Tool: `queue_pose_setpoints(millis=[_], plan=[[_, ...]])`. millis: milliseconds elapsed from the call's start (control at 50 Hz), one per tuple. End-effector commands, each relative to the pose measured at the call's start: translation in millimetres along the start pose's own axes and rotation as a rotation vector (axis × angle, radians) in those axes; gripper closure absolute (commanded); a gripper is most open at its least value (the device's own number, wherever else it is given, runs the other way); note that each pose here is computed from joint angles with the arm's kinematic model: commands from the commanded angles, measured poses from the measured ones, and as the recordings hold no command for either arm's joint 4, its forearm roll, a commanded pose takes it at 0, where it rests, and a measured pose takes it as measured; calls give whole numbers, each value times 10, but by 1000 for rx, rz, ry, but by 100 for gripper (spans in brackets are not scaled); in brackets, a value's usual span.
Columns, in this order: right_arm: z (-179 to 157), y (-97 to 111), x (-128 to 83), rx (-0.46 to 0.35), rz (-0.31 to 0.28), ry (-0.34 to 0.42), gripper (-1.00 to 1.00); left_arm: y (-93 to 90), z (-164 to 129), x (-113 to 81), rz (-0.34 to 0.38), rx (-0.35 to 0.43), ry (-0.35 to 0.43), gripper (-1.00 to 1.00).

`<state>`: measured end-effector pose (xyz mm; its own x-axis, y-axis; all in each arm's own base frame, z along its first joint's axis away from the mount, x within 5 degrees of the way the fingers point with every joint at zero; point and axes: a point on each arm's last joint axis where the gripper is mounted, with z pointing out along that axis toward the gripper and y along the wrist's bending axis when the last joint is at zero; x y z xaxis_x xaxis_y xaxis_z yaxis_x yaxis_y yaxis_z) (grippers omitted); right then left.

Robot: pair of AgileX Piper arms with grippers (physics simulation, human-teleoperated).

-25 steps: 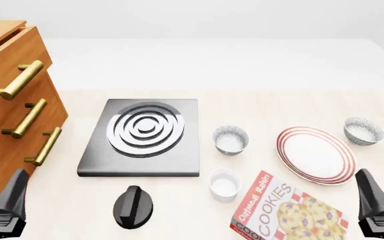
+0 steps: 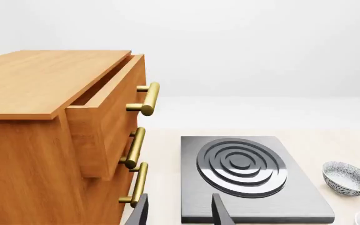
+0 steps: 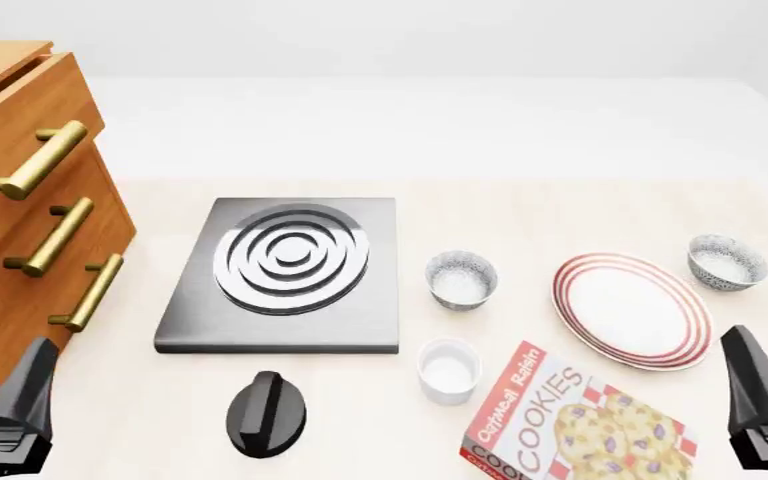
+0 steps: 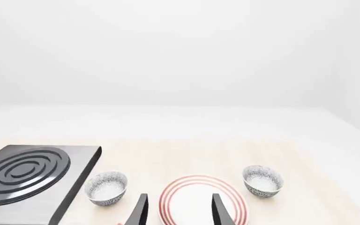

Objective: Pick the akita bowl next to the plate and place it on the plate.

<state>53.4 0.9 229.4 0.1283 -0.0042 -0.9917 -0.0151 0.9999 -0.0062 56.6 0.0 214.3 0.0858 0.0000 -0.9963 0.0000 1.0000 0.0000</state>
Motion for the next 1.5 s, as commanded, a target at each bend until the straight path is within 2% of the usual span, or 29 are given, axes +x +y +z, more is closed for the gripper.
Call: queue_pose_setpoints(millis=[20,220,760,1040,1500], plan=[[-8,5,-107,-11,11,-18,-100,0,0,-1,0,0,0,-100],[9,6,-219,-14,24,-39,-100,0,0,-1,0,0,0,-100],[374,4,-340,-7,25,-35,-100,0,0,-1,0,0,0,-100],[598,-4,-491,1,20,-47,-100,0,0,-1,0,0,0,-100],[892,-41,-512,28,14,-23,-100,0,0,-1,0,0,0,-100]])
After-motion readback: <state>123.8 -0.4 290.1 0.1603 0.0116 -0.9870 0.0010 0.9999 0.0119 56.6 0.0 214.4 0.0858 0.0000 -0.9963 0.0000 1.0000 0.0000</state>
